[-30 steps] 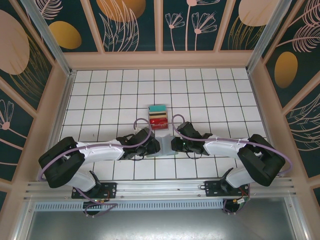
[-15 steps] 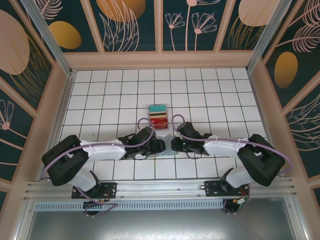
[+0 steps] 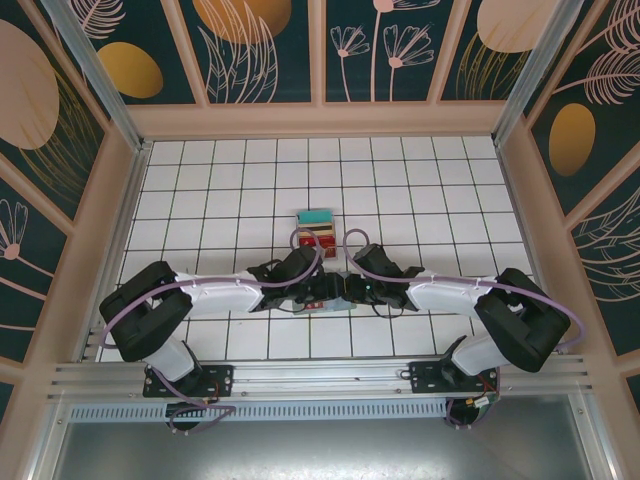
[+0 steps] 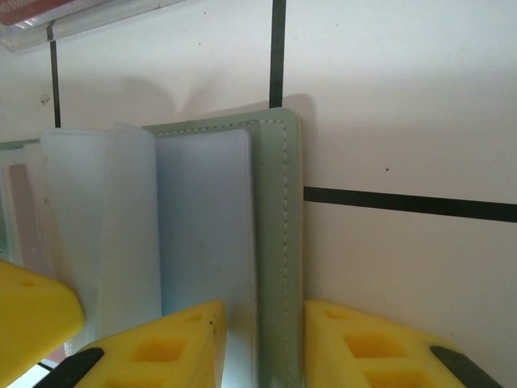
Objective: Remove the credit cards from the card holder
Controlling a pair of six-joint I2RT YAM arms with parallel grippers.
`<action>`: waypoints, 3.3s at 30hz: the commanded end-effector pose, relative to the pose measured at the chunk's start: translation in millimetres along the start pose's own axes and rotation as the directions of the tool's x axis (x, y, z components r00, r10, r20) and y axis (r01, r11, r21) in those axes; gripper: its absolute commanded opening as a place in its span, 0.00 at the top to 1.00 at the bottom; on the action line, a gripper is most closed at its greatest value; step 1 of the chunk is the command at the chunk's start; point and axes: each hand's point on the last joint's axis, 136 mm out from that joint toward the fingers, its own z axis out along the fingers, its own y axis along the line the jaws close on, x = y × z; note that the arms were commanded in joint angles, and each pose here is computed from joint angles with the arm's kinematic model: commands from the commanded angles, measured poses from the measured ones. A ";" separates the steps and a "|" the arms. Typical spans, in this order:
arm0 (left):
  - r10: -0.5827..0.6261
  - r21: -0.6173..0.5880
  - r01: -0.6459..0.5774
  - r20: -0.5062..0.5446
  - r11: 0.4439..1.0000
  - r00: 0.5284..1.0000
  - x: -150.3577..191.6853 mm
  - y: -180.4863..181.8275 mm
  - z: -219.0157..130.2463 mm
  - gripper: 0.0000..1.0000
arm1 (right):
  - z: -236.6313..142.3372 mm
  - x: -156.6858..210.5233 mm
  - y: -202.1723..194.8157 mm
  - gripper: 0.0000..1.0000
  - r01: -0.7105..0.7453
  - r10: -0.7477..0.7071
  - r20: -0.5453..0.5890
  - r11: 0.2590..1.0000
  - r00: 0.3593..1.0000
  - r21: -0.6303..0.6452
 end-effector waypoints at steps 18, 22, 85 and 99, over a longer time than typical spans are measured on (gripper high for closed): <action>0.086 0.275 -0.093 0.038 0.957 0.996 -19.2 -89.1 -26.5 0.48 | -47.0 -35.7 -30.1 0.59 -0.137 0.126 0.198 0.990 0.972 0.042; 0.090 0.240 -0.110 0.092 0.965 0.992 -29.1 -90.0 -42.5 0.48 | -43.8 -32.3 -20.2 0.60 -0.125 0.125 0.166 0.992 0.978 -0.006; -0.118 -0.187 0.126 0.052 0.974 0.992 16.4 97.0 -31.1 0.98 | 19.3 4.4 69.1 1.00 -0.084 0.043 -0.145 0.953 0.988 -0.292; -0.141 -0.317 0.155 0.065 0.936 0.988 22.6 125.7 -37.0 1.00 | 7.7 0.1 43.3 1.00 -0.111 0.085 -0.113 0.961 0.990 -0.253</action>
